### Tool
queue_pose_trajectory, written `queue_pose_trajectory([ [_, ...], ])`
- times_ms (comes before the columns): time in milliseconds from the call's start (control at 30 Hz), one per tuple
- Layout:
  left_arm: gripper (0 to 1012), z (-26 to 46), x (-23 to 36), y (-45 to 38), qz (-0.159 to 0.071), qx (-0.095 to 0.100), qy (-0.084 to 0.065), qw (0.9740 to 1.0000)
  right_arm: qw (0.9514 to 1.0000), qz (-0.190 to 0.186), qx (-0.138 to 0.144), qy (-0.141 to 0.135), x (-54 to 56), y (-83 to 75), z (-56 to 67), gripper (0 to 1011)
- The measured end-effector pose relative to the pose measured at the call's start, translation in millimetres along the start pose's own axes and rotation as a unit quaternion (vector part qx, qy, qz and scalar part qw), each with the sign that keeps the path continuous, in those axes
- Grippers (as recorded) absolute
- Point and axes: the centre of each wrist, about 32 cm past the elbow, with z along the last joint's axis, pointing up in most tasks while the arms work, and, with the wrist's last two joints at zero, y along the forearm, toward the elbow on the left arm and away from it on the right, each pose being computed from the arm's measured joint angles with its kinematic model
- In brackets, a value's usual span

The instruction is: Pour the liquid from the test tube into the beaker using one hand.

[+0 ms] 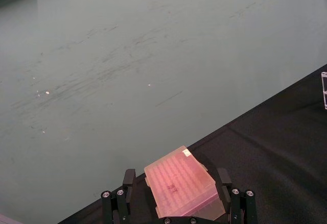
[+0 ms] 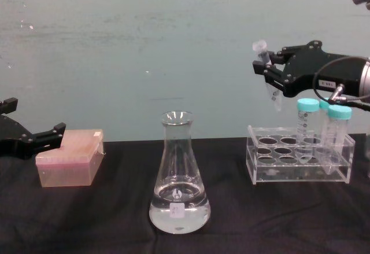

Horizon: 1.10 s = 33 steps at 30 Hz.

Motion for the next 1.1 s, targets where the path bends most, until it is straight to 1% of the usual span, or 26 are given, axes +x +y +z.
queue_pose_trajectory([
  [67,1000,0.0,0.0,0.0,0.0,0.0,0.0,1.0,0.9999,0.003,-0.006,0.015,-0.2,-0.1,-2.7,198],
  [133,1000,0.0,0.0,0.0,0.0,0.0,0.0,1.0,0.9998,0.004,-0.008,0.02,-0.2,-0.1,-3.4,198],
  [200,1000,0.0,0.0,0.0,0.0,0.0,0.0,1.0,0.9992,0.009,-0.014,0.037,-0.6,0.0,-6.1,198],
  [267,1000,0.0,0.0,0.0,0.0,0.0,0.0,1.0,0.9987,0.013,-0.019,0.045,-1.1,0.2,-7.9,198],
  [433,1000,0.0,0.0,0.0,0.0,0.0,0.0,1.0,0.998,0.017,-0.026,0.054,-2.0,0.6,-11.4,198],
  [800,1000,0.0,0.0,0.0,0.0,0.0,0.0,1.0,0.9969,0.023,-0.04,0.064,-3.7,0.7,-16.2,198],
  [967,1000,0.0,0.0,0.0,0.0,0.0,0.0,1.0,0.9954,0.027,-0.048,0.078,-4.2,-0.2,-19.3,198],
  [1100,1000,0.0,0.0,0.0,0.0,0.0,0.0,1.0,0.9948,0.028,-0.05,0.084,-4.8,-0.4,-20.9,198],
])
